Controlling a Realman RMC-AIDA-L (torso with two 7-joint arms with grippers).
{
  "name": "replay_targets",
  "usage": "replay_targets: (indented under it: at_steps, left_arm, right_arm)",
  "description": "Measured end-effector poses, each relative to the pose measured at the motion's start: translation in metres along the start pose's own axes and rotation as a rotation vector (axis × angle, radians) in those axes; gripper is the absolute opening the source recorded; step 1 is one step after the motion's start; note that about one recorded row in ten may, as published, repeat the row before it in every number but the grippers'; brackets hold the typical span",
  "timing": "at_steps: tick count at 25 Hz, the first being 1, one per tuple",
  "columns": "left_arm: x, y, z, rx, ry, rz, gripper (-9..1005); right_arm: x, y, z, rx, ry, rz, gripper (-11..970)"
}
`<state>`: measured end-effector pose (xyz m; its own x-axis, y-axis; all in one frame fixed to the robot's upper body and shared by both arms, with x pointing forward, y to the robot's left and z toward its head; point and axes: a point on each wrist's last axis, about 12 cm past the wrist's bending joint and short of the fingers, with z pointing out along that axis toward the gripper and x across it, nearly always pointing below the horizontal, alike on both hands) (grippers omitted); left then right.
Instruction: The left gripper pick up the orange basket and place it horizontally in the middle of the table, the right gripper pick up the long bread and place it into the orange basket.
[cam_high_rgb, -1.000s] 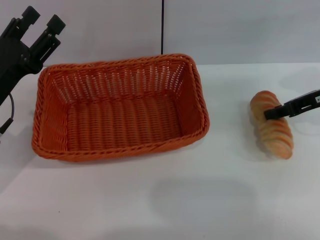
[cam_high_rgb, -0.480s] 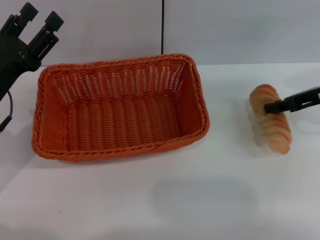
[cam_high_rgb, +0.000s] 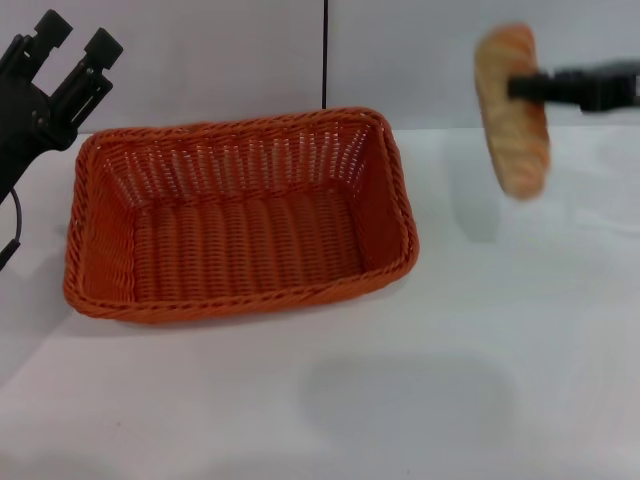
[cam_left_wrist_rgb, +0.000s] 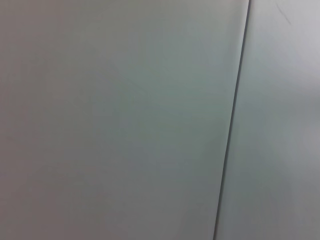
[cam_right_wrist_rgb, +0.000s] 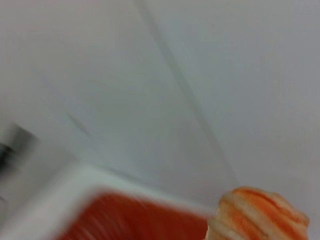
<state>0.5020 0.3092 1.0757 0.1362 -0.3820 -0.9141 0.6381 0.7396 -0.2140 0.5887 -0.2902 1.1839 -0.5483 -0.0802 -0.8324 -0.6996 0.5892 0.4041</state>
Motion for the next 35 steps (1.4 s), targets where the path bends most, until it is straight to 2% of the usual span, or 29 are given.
replay_targets:
  at_steps: [1, 2, 5, 8, 9, 12, 15, 18, 29, 33, 35]
  left_arm:
    - [0.001, 0.0, -0.001, -0.002, 0.001, -0.002, 764]
    - [0.001, -0.001, -0.001, -0.003, 0.001, -0.003, 764]
    - [0.001, -0.001, -0.002, -0.004, 0.002, -0.006, 763]
    - [0.003, -0.002, -0.002, -0.004, 0.004, -0.009, 763]
    - [0.003, -0.002, -0.002, -0.004, 0.004, -0.009, 763]
    - [0.003, -0.003, -0.001, -0.003, 0.004, -0.011, 764]
    - [0.004, -0.003, -0.002, -0.005, 0.006, -0.016, 764]
    - [0.004, -0.003, -0.003, -0.005, 0.007, -0.017, 764]
    - [0.004, -0.003, -0.002, -0.003, 0.008, -0.014, 764]
    - [0.004, -0.003, -0.002, -0.002, 0.008, -0.014, 764]
    - [0.004, -0.003, -0.002, -0.002, 0.008, -0.014, 764]
  right_arm:
    - [-0.009, 0.01, 0.002, -0.086, -0.09, -0.047, 201]
    - [-0.009, 0.01, 0.002, -0.086, -0.09, -0.047, 199]
    - [-0.018, 0.024, 0.016, -0.199, -0.163, -0.1, 195]
    - [-0.023, 0.041, 0.058, -0.34, -0.138, -0.147, 193]
    - [-0.023, 0.041, 0.058, -0.34, -0.138, -0.147, 194]
    - [-0.023, 0.047, 0.084, -0.378, -0.128, -0.167, 196]
    - [-0.021, 0.048, 0.106, -0.361, -0.088, -0.136, 199]
    - [-0.02, 0.048, 0.109, -0.351, -0.079, -0.127, 201]
    - [-0.009, 0.046, 0.105, -0.359, -0.061, -0.099, 404]
    - [-0.006, 0.044, 0.1, -0.358, -0.067, -0.089, 597]
    - [-0.001, 0.041, 0.095, -0.355, -0.071, -0.079, 651]
